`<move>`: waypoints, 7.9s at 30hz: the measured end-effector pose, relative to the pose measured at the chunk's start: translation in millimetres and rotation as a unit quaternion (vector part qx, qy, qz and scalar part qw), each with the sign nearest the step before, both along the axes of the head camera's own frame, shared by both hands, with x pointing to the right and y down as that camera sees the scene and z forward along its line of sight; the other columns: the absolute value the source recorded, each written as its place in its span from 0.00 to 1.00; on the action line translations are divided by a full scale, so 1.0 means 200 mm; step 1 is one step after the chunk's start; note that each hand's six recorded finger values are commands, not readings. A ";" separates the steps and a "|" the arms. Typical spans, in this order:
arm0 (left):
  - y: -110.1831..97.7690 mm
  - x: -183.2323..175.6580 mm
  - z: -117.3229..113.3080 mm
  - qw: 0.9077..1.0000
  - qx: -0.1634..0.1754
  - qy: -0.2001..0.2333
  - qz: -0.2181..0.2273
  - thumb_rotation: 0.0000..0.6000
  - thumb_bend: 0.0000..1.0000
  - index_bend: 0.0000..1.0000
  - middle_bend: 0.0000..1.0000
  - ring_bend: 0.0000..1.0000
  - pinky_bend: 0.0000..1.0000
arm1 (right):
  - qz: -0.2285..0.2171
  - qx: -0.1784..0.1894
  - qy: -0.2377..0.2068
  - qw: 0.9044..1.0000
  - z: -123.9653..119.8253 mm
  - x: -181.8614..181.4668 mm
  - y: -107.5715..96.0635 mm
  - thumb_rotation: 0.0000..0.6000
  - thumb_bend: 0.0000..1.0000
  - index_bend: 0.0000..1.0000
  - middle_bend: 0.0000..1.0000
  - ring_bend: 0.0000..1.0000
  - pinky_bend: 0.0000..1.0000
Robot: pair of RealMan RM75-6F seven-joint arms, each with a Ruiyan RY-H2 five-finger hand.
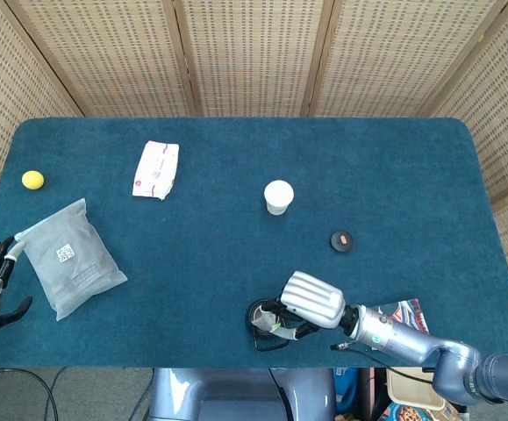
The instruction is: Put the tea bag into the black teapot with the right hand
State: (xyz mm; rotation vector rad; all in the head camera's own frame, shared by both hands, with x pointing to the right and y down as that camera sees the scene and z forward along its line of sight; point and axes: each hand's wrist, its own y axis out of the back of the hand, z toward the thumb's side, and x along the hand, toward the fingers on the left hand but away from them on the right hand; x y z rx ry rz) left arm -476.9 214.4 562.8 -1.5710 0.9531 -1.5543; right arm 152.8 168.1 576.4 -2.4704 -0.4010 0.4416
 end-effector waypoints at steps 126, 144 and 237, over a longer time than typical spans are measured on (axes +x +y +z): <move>-0.07 0.00 -0.06 1.000 0.016 -0.009 0.008 1.00 0.32 0.00 0.00 0.00 0.00 | -0.181 -0.018 0.290 0.939 0.38 0.01 0.10 0.30 1.00 0.22 1.00 1.00 1.00; -0.07 -0.01 -0.05 1.000 0.014 -0.007 0.006 1.00 0.32 0.00 0.00 0.00 0.00 | -0.194 -0.019 0.301 0.933 0.42 0.01 0.16 0.30 1.00 0.22 1.00 1.00 1.00; -0.07 -0.01 -0.05 1.000 0.026 0.006 0.003 1.00 0.32 0.00 0.00 0.00 0.00 | 0.135 0.080 0.257 0.954 0.03 0.50 -0.23 0.39 0.84 0.20 0.47 0.56 0.78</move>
